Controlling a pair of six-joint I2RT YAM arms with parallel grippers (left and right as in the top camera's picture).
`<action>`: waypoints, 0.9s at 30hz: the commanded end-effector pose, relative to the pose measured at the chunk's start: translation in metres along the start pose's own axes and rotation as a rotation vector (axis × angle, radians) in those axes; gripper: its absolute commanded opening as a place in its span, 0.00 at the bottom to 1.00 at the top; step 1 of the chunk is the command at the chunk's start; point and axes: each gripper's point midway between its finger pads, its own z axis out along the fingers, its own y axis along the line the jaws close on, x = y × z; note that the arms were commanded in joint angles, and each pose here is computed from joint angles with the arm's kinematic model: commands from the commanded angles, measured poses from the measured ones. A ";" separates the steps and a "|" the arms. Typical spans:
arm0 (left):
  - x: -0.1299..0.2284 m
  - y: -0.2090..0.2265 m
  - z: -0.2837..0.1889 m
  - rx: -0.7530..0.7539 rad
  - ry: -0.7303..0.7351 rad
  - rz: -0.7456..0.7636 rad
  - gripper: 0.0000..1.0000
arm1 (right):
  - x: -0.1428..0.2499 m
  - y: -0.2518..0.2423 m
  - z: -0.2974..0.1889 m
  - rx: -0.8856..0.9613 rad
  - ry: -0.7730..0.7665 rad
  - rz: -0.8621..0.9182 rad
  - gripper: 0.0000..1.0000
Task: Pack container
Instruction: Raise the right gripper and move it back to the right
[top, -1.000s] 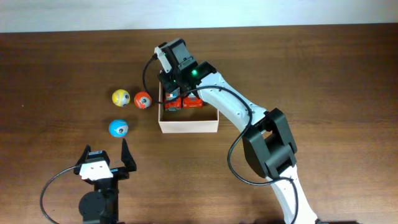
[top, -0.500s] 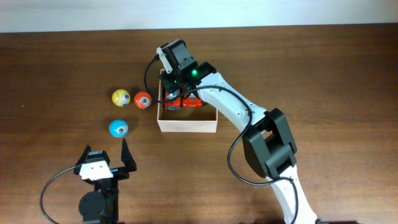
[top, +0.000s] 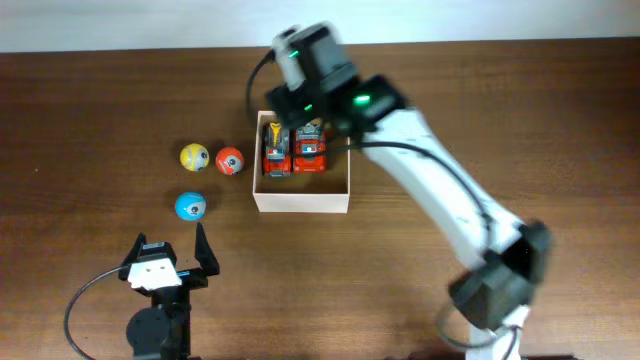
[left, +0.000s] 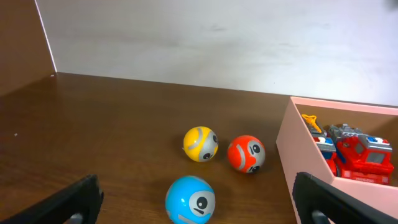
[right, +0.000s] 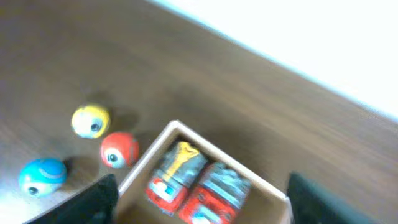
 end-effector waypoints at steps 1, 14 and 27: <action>0.000 -0.002 0.000 0.012 -0.001 0.012 0.99 | -0.018 -0.069 -0.049 0.192 -0.066 0.112 0.92; 0.000 -0.002 0.000 0.012 -0.001 0.012 0.99 | 0.095 -0.262 -0.133 0.564 0.153 0.703 0.99; 0.001 -0.002 0.000 0.010 0.000 0.013 0.99 | 0.164 -0.314 -0.165 0.682 0.297 0.901 0.99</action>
